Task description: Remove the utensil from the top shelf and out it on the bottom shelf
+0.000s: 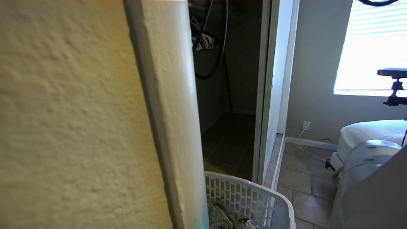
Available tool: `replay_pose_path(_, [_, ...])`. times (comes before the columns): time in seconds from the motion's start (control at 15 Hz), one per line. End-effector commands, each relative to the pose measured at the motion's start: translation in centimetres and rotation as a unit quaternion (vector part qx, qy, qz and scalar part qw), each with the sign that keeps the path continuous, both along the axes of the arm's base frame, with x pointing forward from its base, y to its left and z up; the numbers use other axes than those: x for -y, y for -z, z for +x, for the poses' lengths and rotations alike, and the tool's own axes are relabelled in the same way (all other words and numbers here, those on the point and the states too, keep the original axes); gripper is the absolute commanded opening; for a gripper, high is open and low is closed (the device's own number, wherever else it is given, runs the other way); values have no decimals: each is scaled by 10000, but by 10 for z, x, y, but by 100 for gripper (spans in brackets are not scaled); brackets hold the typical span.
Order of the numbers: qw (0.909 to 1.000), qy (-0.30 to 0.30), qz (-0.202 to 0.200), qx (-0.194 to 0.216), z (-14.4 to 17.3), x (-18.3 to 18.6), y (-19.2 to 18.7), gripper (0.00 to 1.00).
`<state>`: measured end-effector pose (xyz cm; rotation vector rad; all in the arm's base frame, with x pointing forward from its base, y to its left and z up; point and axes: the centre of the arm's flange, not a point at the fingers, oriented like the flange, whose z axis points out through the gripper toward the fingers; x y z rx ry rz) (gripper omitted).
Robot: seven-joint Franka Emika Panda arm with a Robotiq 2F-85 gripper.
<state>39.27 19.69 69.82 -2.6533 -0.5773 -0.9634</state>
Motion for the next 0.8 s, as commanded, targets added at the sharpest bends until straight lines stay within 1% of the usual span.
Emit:
replay_pose_path(0.0, [9998,-19,167,-128,10,-3,19,2])
replay_pose_path(0.13, [9998,-40,201,-56,21,-6,28,2])
replay_pose_path(0.33, [9992,-72,332,186,36,-12,45,2])
replay_pose_path(0.73, [9971,-118,532,524,66,-33,79,2])
